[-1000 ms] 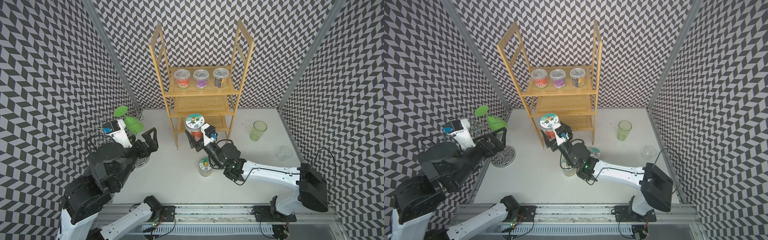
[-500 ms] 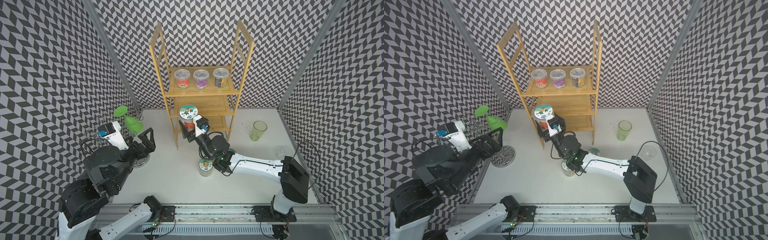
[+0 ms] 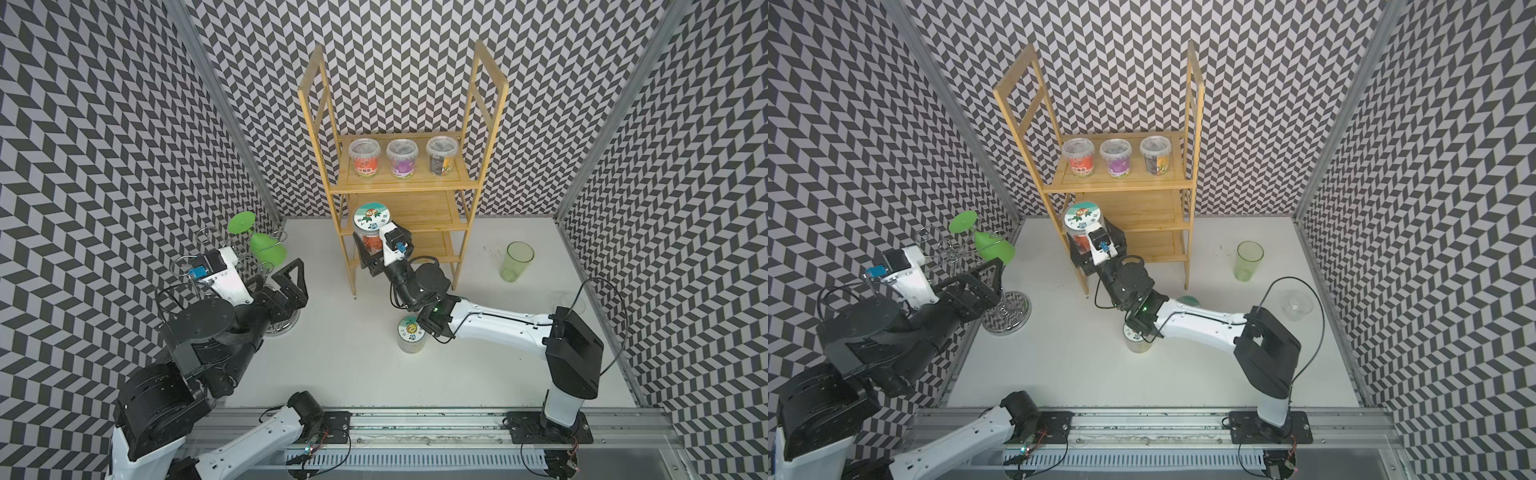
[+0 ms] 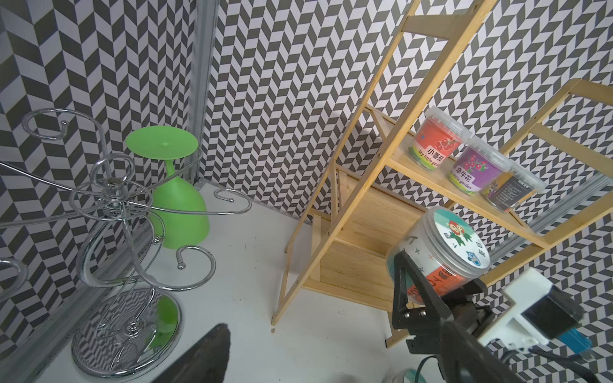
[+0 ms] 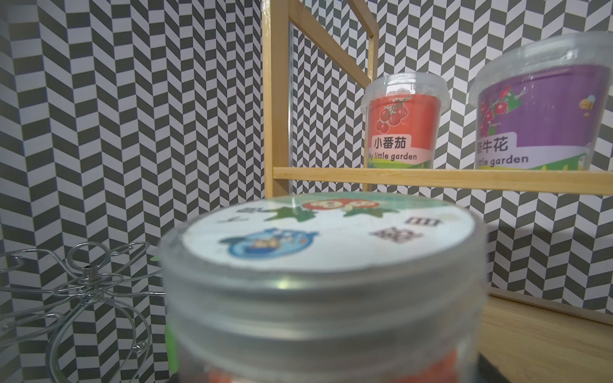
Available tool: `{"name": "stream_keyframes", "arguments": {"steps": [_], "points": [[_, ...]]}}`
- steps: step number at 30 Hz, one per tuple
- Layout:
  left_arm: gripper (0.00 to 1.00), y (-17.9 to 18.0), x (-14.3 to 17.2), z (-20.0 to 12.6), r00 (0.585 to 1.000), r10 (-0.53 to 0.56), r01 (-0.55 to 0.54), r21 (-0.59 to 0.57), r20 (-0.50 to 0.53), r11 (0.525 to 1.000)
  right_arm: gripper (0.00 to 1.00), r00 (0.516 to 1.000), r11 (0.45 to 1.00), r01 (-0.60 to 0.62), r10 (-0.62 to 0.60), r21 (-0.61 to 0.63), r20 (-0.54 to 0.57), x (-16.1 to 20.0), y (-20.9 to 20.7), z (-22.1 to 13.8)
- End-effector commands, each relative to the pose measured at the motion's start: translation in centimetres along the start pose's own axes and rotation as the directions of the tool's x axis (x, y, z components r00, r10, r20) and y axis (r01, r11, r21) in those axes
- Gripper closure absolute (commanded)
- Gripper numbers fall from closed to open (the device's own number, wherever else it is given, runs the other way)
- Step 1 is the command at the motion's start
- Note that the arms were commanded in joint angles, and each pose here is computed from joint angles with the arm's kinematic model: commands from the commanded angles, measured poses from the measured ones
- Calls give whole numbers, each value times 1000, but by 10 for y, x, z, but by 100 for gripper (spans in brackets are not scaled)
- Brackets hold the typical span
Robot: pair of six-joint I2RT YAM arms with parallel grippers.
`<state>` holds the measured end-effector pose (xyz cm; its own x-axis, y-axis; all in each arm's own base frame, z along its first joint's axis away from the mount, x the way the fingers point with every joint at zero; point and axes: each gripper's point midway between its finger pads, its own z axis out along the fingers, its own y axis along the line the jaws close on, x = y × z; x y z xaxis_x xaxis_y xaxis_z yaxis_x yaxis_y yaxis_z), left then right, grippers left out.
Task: Place the seed container on the shelf
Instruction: Place the seed jar on the shelf.
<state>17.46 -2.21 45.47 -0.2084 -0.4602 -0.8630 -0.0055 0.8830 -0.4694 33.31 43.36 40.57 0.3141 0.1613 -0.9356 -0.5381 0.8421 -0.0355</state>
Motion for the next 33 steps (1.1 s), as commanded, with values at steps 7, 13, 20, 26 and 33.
{"name": "stream_keyframes", "arguments": {"steps": [7,13,20,26,33], "points": [[0,9,-5,-7,999,-27,27,-10,29,1000,39,997,998,-31,27,50,72,-18,-10,16],[1,14,-9,-12,998,-38,39,-15,48,999,39,997,997,-28,23,67,72,-17,-15,23],[0,15,-9,-13,998,-42,43,-14,48,999,39,997,996,-27,22,83,68,-14,-18,30],[0,16,-8,-13,998,-45,46,-11,47,999,39,998,994,-17,12,105,54,-8,-26,36],[0,16,-7,-13,998,-43,44,-10,48,999,39,999,992,-8,5,123,32,0,-30,41]]}}
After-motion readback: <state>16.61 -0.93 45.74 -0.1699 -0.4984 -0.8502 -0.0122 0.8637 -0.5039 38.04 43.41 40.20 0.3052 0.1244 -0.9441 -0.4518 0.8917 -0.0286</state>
